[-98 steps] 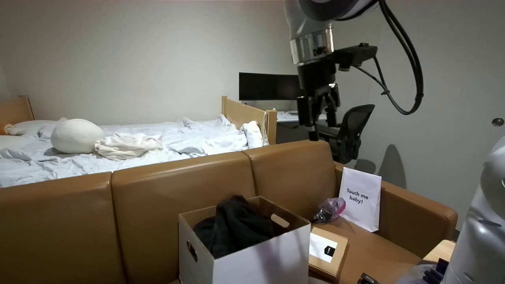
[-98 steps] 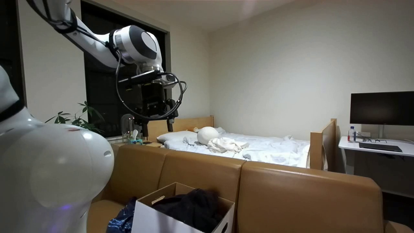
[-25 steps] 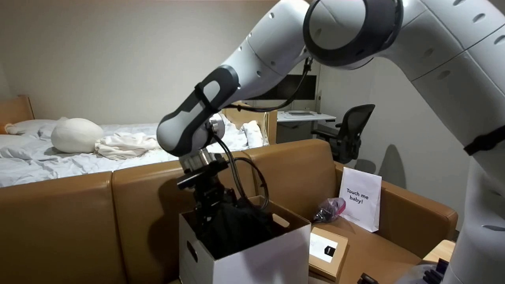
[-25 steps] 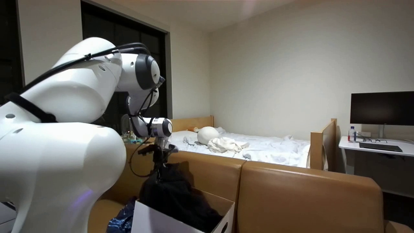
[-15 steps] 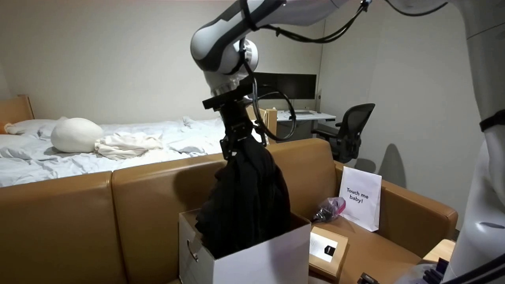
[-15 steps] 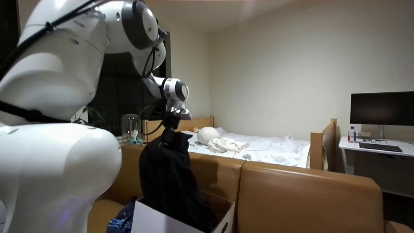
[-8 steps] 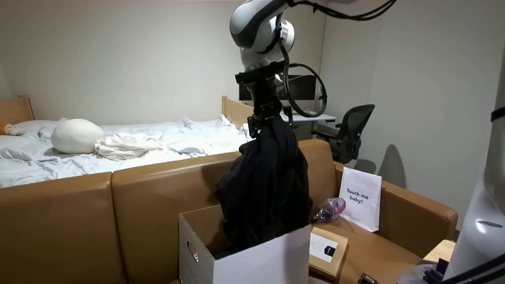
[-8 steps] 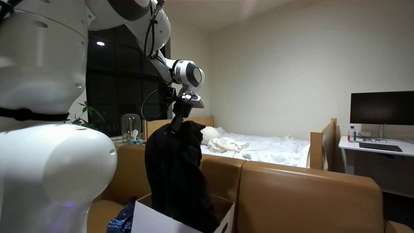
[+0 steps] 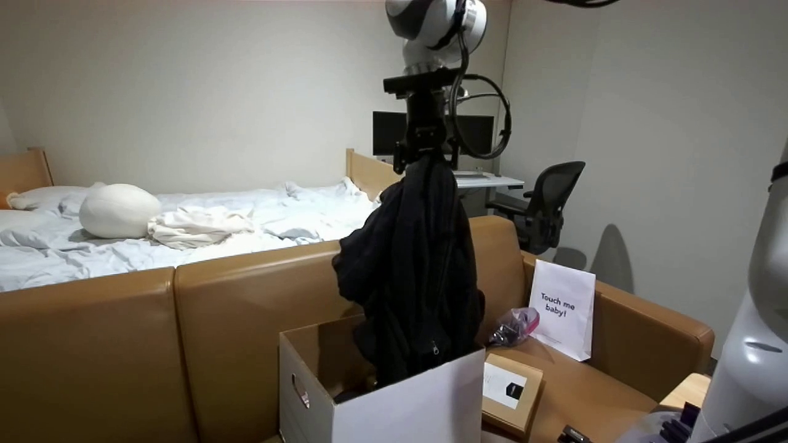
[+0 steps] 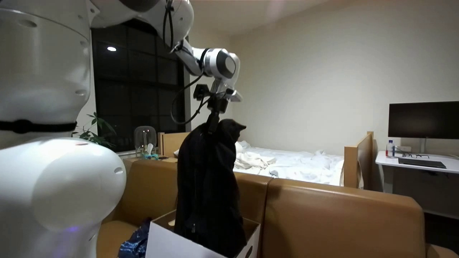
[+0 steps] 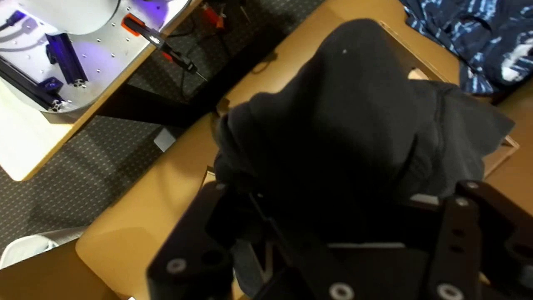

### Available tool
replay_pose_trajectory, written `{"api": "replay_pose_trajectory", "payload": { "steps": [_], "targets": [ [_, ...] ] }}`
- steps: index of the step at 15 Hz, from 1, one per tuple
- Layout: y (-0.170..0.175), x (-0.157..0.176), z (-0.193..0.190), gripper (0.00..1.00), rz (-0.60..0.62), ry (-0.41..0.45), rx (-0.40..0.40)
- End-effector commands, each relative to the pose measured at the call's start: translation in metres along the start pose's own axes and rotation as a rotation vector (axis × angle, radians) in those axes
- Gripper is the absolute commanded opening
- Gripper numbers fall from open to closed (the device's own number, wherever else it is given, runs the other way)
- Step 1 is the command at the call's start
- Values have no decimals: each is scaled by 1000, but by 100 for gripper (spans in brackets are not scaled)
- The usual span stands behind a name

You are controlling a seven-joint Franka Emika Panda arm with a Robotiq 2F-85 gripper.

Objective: Remove the black jersey from the box

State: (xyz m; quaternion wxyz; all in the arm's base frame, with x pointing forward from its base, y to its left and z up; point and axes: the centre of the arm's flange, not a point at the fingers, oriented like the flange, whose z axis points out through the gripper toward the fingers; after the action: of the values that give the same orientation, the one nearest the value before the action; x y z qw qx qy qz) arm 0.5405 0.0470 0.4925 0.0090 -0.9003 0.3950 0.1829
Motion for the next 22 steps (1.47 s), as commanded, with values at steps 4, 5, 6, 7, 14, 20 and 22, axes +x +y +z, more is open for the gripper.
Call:
{"api": "replay_pose_trajectory", "payload": {
  "steps": [4,5,6,7,14,20,22],
  "targets": [
    [141,29,-109,0,203,25,294],
    [166,37,-122,0,245,25,335],
    [191,45,-135,1,286,29,374],
    [216,54,-146,0,329,30,410],
    [324,83,-173,0,501,51,557],
    [338,121,-237,1,586,90,699],
    [353,129,-266,1,630,92,774]
  ]
}}
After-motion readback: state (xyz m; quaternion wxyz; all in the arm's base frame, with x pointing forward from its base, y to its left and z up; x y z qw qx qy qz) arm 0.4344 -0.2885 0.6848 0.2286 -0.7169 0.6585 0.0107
